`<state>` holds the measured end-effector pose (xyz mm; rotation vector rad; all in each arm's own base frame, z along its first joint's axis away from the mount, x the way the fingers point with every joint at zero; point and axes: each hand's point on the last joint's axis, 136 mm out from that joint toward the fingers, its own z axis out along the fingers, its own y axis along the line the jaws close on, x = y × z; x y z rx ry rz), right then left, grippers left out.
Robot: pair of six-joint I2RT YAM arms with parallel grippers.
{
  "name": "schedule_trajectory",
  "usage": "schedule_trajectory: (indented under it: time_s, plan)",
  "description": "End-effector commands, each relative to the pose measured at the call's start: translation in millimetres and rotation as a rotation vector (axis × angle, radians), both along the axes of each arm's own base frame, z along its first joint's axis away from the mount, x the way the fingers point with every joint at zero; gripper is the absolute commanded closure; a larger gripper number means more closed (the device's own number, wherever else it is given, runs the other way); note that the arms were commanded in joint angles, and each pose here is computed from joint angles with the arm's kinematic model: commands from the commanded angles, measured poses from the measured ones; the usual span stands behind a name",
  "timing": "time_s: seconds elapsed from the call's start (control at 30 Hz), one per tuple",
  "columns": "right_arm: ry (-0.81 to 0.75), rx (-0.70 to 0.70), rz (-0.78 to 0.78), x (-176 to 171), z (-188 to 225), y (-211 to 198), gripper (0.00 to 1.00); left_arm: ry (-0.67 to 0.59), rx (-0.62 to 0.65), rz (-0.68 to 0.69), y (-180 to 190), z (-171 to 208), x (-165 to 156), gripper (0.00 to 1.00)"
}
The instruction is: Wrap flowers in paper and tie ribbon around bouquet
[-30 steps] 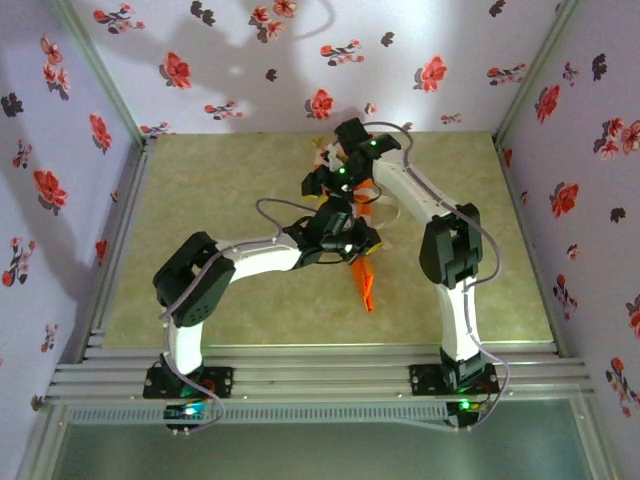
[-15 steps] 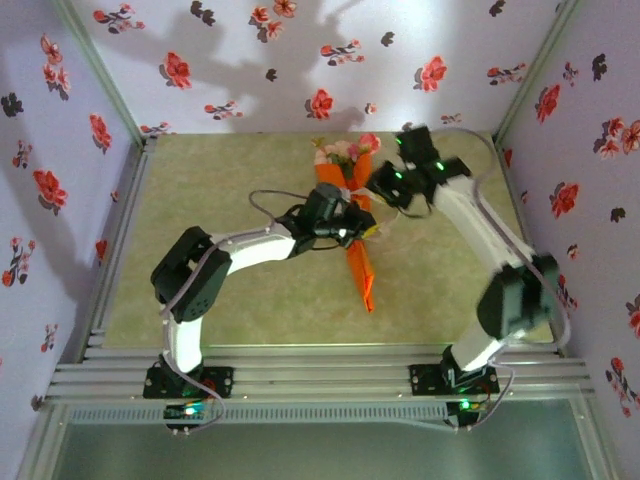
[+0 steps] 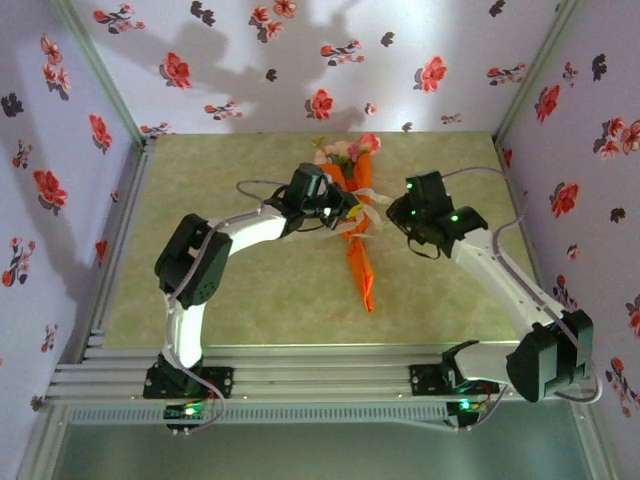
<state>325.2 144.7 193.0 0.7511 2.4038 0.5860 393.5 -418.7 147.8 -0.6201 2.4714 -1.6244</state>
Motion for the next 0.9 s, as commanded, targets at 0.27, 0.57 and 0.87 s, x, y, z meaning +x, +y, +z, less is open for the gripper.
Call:
schedule_trajectory:
  time_s: [0.27, 0.57, 0.87]
  plan:
    - [-0.025, 0.139, 0.165, 13.0, -26.0, 110.6, 0.77, 0.108, -0.057, -0.042, 11.5, -23.3, 32.9, 1.0]
    - [-0.071, -0.027, 0.301, 1.8, -58.9, 180.1, 0.67, 0.176, -0.095, -0.102, 29.4, -60.6, 49.8, 1.0]
    - [-0.103, -0.311, 0.411, 18.0, -92.5, 213.4, 0.61, 0.206, -0.136, -0.103, 45.7, -81.3, 61.2, 1.0]
